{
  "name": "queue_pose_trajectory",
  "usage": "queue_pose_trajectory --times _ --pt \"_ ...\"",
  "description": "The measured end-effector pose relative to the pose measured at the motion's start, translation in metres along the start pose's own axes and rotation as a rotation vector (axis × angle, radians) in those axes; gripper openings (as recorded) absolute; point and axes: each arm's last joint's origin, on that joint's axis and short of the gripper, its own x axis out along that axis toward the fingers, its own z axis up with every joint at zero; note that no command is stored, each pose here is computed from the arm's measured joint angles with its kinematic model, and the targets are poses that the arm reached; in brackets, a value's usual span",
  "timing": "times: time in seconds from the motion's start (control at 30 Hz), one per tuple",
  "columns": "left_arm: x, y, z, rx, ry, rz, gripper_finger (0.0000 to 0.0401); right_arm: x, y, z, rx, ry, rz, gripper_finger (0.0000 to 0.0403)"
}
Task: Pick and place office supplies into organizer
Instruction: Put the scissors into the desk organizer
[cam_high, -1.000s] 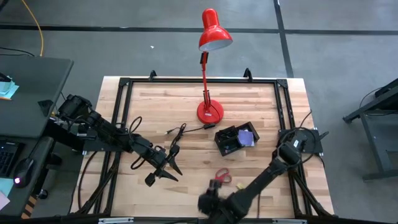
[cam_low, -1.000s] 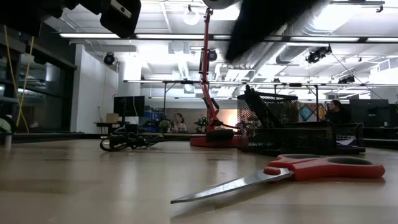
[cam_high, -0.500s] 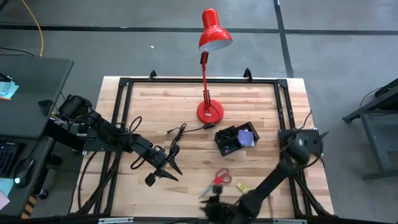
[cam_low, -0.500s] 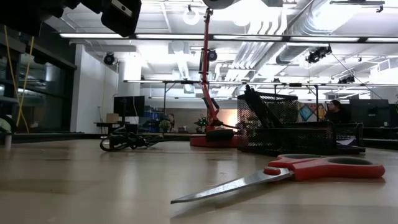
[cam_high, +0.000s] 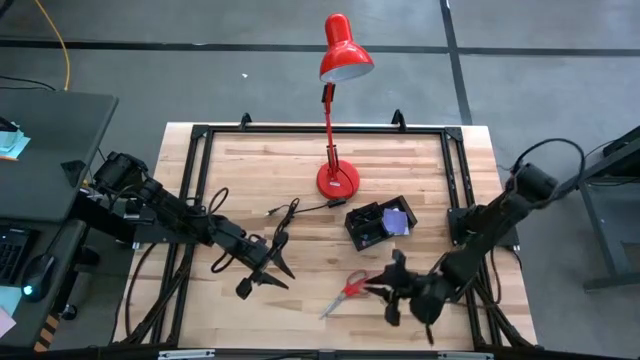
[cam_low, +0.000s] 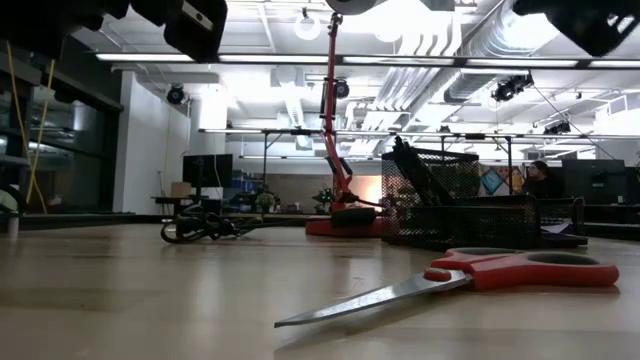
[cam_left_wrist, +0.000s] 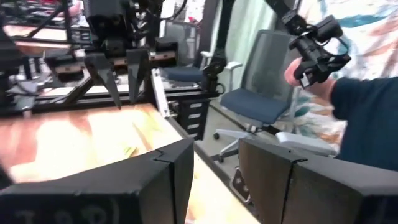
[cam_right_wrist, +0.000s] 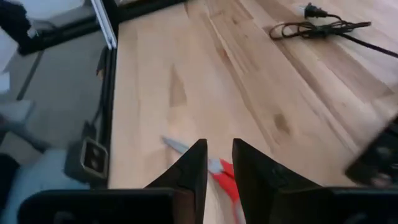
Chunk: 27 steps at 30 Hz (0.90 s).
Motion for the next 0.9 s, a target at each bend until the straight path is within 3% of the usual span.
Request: queue_pose_trajectory --times 0.23,0.33,0.5,0.9 --pt "0.0 0.003 -0.004 -0.004 0.032 0.078 0.0115 -0.016 -0.027 -0.003 -0.113 0.027 0.01 0.0069" --pt "0.0 0.003 -0.005 -0.002 0.041 0.08 0.0115 -0.014 -0.029 -0.005 -0.207 0.109 0.068 0.0069" --pt "0.0 0.003 -0.007 0.015 0.066 0.082 0.0115 0.007 -0.044 -0.001 -0.18 0.27 0.117 0.0071" --pt "-0.001 0.004 -0.011 0.013 0.108 0.112 0.0115 0.05 -0.079 -0.005 -0.356 0.512 0.167 0.0072"
